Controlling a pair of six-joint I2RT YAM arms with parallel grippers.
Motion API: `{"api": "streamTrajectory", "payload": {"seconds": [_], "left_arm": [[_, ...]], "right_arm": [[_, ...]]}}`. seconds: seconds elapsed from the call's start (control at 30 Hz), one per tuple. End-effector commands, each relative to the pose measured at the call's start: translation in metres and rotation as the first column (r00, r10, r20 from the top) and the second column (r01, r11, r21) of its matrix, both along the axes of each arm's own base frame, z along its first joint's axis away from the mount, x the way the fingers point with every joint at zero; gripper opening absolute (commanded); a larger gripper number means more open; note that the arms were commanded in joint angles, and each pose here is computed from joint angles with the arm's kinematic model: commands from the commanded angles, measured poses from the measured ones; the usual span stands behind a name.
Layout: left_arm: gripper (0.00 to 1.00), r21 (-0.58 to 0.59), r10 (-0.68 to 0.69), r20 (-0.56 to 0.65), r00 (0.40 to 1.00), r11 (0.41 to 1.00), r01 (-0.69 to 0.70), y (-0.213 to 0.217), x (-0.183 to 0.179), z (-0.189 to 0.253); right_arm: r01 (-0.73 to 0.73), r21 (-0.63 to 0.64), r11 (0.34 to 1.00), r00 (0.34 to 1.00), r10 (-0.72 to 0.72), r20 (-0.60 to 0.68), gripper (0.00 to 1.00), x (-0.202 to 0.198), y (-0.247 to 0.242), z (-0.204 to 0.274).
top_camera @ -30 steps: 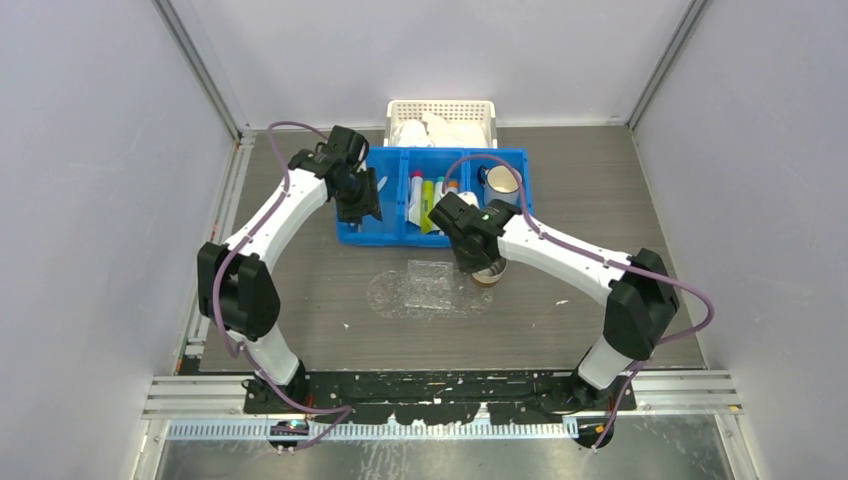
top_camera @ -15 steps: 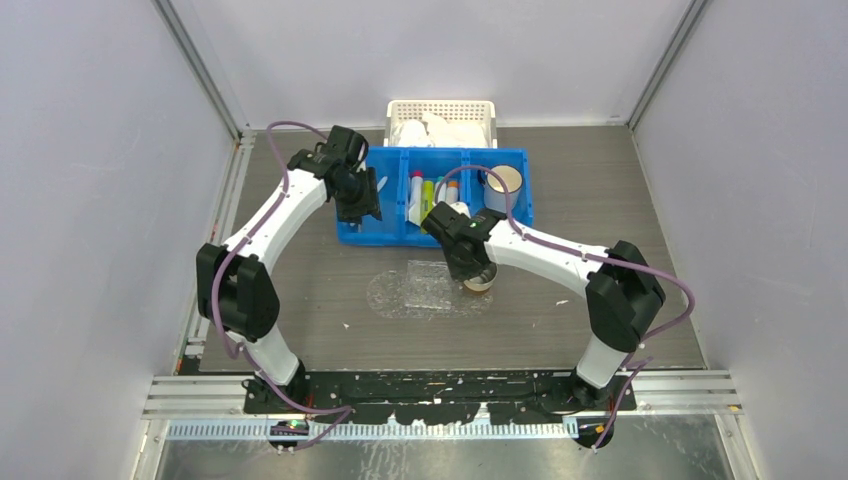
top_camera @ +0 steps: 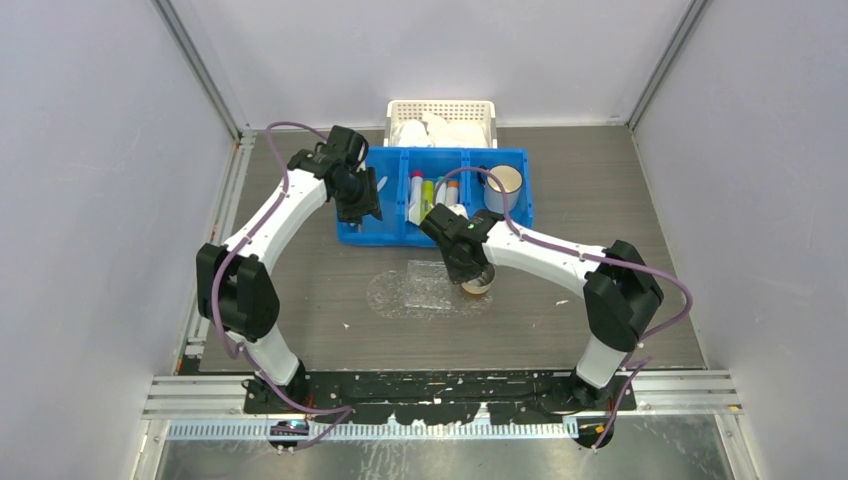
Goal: Prepare toiletry sets of a toothbrush and toothpaste on the tray
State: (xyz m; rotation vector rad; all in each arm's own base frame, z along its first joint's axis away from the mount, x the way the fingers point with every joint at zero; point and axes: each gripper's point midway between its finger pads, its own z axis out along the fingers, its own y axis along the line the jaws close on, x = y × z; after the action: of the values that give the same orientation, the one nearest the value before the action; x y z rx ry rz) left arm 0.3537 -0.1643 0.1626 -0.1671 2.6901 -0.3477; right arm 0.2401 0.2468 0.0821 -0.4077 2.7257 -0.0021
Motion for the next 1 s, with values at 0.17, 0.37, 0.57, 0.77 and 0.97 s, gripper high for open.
{"api": "streamTrajectory", "payload": {"seconds": [0.17,0.37,0.57,0.77,0.97], "left_arm": [[0.48,-0.032,0.007,0.044,0.999,0.999,-0.005,-0.001,0.003,0.011],[0.48,-0.036,0.008,0.042,0.999,0.999,-0.006,-0.001,0.003,0.011],[0.48,-0.031,0.013,0.097,0.995,0.999,-0.011,0.0,0.011,0.03],[0.48,-0.065,-0.028,0.183,0.983,0.997,0.04,-0.018,0.039,0.077],[0.46,-0.077,-0.156,0.271,0.95,0.98,0.183,-0.091,0.073,0.11]], "right_arm": [[0.005,0.013,1.0,1.0,-0.005,0.02,0.35,0.001,0.002,0.007],[0.008,0.016,1.0,0.999,-0.008,0.035,0.34,0.001,0.001,0.014],[0.022,0.039,0.999,0.993,-0.027,0.111,0.36,0.007,-0.004,0.051],[0.046,0.144,0.989,0.952,-0.087,0.294,0.45,0.014,-0.022,0.144],[0.116,0.237,0.964,0.886,-0.209,0.414,0.49,0.018,-0.063,0.198]]}}
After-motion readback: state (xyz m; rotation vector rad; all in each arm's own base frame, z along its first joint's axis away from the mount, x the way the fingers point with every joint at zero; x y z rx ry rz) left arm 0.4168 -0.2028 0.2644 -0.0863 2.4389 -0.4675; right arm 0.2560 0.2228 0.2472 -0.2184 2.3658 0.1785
